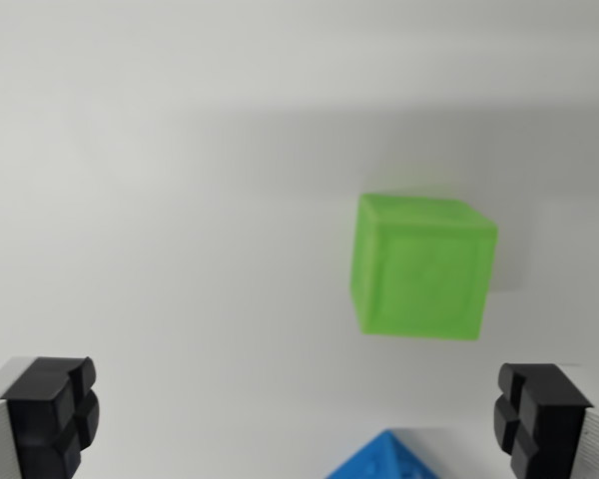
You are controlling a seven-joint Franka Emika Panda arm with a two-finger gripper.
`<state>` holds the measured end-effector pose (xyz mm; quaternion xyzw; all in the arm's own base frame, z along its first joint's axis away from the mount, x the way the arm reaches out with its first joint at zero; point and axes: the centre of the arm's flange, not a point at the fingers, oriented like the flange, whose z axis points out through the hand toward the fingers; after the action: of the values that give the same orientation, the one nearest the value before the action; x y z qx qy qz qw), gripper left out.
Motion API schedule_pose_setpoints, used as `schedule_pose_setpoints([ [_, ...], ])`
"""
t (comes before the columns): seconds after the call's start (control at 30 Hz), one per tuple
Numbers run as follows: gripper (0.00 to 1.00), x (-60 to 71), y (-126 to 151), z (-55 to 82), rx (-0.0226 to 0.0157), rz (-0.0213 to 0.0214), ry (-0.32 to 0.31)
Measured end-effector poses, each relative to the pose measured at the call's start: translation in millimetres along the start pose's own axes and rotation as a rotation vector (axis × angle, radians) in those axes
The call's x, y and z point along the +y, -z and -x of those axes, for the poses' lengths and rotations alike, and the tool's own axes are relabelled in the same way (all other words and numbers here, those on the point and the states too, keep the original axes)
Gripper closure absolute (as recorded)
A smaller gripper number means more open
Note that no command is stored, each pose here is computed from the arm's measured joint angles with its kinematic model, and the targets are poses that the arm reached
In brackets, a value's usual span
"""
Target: Stack cube
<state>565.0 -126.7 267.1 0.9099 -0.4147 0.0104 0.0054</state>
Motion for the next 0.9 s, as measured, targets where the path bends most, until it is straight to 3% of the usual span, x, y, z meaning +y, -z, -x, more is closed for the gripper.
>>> schedule_pose_setpoints([
  [0.8,0.00,50.7,-90.4,-28.7,-0.0257,0.0062,0.005],
  [0.9,0.00,53.7,-99.2,-30.4,-0.0255,0.0067,0.004],
])
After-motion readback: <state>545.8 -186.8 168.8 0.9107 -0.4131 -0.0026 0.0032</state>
